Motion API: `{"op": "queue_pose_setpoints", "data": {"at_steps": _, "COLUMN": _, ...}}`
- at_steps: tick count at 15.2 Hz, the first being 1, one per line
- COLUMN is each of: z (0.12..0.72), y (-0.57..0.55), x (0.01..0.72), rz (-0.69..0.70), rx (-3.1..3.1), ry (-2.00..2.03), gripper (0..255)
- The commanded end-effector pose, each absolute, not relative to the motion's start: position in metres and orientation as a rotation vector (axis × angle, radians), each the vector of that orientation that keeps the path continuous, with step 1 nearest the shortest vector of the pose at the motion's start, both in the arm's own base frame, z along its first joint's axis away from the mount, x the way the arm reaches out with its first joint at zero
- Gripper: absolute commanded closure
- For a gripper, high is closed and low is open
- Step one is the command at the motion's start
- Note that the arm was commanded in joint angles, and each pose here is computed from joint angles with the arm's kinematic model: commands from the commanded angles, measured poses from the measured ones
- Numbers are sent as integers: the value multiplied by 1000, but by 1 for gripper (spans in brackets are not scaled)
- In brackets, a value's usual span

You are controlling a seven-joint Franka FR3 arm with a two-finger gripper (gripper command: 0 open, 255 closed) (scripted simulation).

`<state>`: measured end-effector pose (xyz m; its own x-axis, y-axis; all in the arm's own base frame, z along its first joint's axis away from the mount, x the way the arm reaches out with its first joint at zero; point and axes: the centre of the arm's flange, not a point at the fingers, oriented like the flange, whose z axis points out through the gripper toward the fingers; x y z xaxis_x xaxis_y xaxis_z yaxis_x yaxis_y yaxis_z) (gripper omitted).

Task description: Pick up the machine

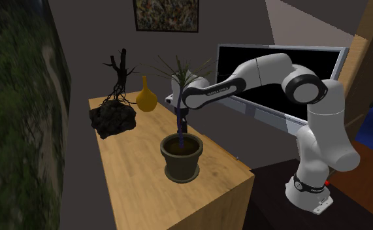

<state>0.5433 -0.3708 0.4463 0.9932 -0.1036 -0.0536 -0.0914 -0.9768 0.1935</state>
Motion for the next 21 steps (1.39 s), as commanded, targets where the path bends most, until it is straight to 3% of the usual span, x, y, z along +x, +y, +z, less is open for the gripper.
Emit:
{"op": "queue_pose_setpoints", "data": {"at_steps": 1, "z": 436, "y": -374, "x": 546, "rz": -93, "rx": 2944, "ry": -145, "gripper": 0}}
{"op": "queue_pose_setpoints", "data": {"at_steps": 7, "z": 412, "y": -374, "x": 546, "rz": -93, "rx": 2944, "ry": -145, "gripper": 0}}
{"op": "queue_pose_setpoints", "data": {"at_steps": 8, "z": 411, "y": -373, "x": 546, "rz": -93, "rx": 2944, "ry": -145, "gripper": 255}}
{"op": "queue_pose_setpoints", "data": {"at_steps": 21, "z": 433, "y": -374, "x": 546, "rz": -93, "rx": 2944, "ry": -145, "gripper": 255}}
